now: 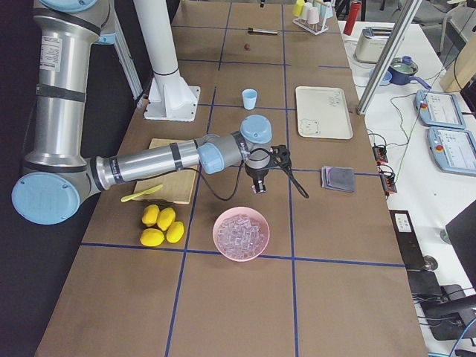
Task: Mash ice and strawberries in cup
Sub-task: 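Grasp another ice cube from the pink bowl with the right gripper, then carry the ice cube with the right gripper over the cup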
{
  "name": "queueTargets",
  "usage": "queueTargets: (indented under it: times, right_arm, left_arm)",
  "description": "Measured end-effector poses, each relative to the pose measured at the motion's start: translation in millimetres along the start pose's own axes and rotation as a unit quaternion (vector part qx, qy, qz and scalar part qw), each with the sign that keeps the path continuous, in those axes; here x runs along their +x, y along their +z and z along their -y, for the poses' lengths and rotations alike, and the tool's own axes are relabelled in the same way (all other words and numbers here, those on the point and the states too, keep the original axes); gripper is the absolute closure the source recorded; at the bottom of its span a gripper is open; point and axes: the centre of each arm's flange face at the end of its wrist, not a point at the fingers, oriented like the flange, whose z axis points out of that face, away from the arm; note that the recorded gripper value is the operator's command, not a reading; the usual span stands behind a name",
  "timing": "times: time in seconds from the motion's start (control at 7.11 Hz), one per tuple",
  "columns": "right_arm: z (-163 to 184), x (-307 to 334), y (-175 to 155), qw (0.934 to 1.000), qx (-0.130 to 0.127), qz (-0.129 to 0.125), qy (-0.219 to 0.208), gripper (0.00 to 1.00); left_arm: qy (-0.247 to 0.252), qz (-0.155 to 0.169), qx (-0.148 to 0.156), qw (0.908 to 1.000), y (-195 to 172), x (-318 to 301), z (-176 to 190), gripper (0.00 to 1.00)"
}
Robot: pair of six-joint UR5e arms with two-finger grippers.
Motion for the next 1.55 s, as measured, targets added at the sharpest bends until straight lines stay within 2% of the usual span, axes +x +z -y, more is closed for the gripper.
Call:
queueTargets:
  times: [0.14,0.42,0.7,0.99,1.27,1.55]
  right_arm:
    - [19.3,-23.2,-4.9,0.9997,0.011,0.007,0.020,0.98]
    - [53.5,-96.3,4.9,0.9991,0.013,0.026,0.032,0.97]
    - [73.2,-214.0,47.5,0.9992,0.011,0.021,0.031,0.97]
    - [75.0,-351.1,76.7,0.9982,0.019,0.014,0.055,0.97]
    - [74.3,-484.3,73.2,0.9959,0.024,0.012,0.086,0.97]
    - [54.8,-545.7,75.3,0.9957,0.023,0.019,0.088,0.97]
  left_arm:
    - [0.001,0.000,0.002,1.0000,-1.6,1.6,0.3,0.00]
    - [0.003,0.000,0.003,1.0000,-3.1,3.1,1.4,0.00]
    - [0.007,0.000,0.006,1.0000,-5.6,5.4,4.7,0.00]
    - [0.012,0.001,0.010,0.9999,-9.5,9.0,10.3,0.00]
    - [0.017,0.002,0.015,0.9997,-13.2,11.5,13.4,0.00]
    - [0.019,0.003,0.041,0.9990,-28.3,4.6,12.3,0.00]
